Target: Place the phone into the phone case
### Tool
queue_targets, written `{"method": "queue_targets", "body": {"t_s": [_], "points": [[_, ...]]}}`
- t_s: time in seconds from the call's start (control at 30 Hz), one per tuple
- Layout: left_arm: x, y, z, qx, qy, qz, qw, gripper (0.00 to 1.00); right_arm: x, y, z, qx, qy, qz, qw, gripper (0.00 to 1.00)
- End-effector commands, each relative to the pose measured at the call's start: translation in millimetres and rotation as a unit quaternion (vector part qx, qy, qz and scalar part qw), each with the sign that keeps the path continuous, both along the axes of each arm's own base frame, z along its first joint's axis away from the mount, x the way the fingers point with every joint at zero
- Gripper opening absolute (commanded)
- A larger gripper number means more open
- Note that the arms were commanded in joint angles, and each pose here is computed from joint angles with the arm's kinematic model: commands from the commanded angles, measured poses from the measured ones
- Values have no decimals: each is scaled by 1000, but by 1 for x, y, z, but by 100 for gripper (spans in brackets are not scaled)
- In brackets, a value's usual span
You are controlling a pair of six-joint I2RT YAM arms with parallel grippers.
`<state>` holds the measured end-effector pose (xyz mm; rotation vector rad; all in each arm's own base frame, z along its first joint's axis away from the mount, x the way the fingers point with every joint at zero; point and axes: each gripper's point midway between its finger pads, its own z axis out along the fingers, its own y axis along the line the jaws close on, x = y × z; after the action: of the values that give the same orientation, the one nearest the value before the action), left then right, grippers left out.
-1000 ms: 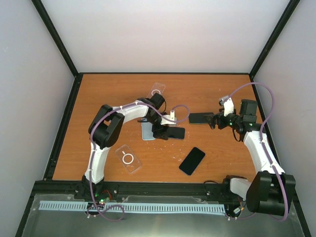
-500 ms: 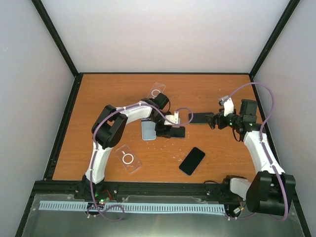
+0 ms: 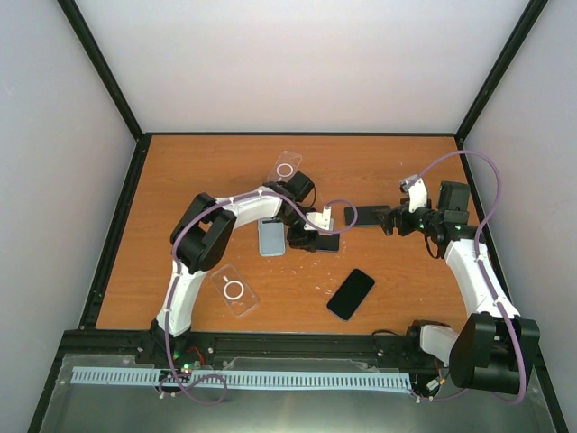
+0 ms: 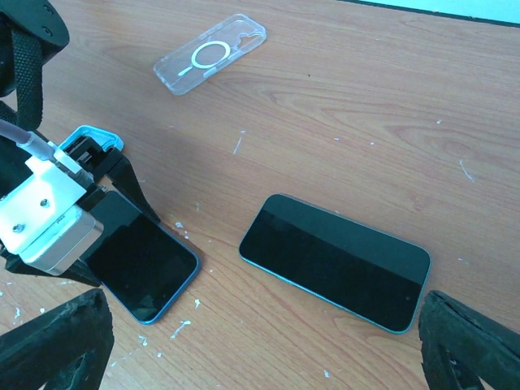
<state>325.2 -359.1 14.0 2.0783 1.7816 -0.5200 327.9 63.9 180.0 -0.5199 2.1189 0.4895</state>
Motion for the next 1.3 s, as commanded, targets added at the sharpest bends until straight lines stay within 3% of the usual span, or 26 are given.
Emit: {"method": "queue_targets", "body": {"t_s": [0.0,0.23,0.43,0.6,0.83,1.07,1.27], "points": [[-26,21,-53,78,37,-1,996,63,7,-5,7,1,-11,-21,1000,100],[-1,-8,-7,-1,5,56,998,40,13,-10,12,15,-11,-51,999,100],[20,-25,38,-67,-30,112,991,27,20,-14,29,37,-23,-84,996,100],[34,-30,72,-113,-55,157,980,25,25,-8,38,97,-16,-96,990,100],[58,-25,128,-177,-72,226,955,25,45,0,45,179,13,-114,977,91],[86,-9,188,-238,-79,300,920,25,59,59,58,213,31,-44,975,87],[88,3,224,-275,-92,331,898,25,68,98,67,243,57,-11,968,87]]}}
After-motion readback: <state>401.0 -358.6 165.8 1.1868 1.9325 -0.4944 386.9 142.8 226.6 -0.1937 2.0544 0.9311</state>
